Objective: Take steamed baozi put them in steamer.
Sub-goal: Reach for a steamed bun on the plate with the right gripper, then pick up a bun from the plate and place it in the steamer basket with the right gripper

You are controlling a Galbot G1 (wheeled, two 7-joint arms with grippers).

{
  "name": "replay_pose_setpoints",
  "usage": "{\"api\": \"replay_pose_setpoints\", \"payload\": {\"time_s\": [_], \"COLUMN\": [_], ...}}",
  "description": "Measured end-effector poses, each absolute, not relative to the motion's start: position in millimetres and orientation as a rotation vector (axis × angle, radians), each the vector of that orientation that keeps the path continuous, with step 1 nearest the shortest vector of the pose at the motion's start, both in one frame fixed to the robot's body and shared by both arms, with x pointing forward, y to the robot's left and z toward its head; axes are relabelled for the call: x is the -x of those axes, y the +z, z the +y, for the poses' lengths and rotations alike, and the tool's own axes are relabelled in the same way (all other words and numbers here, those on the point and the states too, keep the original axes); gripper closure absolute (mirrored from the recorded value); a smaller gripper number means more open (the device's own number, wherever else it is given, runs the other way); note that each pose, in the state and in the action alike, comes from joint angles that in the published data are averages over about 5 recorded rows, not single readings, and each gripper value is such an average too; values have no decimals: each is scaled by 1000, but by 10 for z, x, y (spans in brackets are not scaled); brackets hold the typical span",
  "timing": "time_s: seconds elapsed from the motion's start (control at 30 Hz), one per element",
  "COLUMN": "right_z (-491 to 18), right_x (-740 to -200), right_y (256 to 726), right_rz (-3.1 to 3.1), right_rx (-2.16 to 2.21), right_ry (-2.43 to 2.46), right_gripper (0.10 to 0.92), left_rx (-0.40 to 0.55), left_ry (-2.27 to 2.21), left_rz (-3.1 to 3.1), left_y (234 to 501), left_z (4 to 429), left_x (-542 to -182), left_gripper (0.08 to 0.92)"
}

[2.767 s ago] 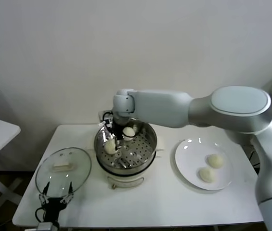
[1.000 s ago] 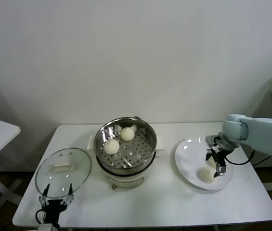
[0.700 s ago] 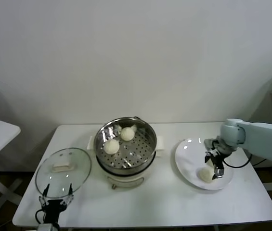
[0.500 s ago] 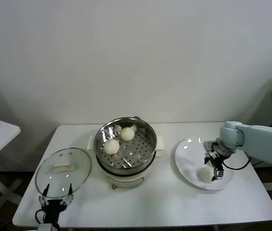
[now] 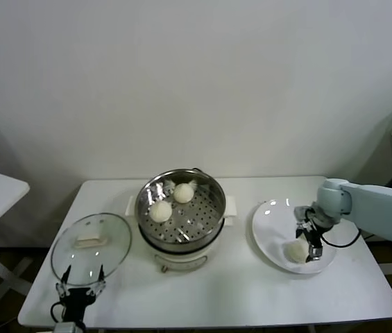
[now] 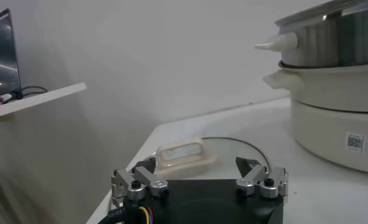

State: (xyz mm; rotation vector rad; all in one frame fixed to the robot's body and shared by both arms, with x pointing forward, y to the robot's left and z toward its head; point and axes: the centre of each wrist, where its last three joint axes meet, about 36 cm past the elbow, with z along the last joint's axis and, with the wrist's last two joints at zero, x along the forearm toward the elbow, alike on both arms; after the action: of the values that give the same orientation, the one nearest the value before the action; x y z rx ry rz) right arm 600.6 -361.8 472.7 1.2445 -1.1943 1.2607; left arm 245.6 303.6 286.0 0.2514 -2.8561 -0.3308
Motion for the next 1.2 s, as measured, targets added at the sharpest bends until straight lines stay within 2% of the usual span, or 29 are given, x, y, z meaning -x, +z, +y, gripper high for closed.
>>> {"api": "replay_pose_setpoints", "payload": {"time_s": [0.47, 0.77, 0.97, 1.2], "right_z": [-3607, -3585, -3528, -3354], "right_x": [-6020, -6042, -6076, -6128], "right_y": [4723, 4839, 5133, 5739], "right_rz": [-1189, -1180, -1167, -1152], "right_rx": [-1237, -1247, -1281, -1339], "right_ry": [1282, 1310, 1346, 1427], "right_gripper": [366, 410, 419, 415], "left_rx": [-251, -250, -249, -243], "left_ry": [-329, -326, -324, -329], "left_rz": [-2856, -2858, -2860, -2866], "left_y": [2856, 2859, 2864, 2890], "left_z": [3033, 3025, 3013, 2996], "left_x": [-2463, -2468, -2471, -2482], "left_gripper": [177, 177, 177, 177]}}
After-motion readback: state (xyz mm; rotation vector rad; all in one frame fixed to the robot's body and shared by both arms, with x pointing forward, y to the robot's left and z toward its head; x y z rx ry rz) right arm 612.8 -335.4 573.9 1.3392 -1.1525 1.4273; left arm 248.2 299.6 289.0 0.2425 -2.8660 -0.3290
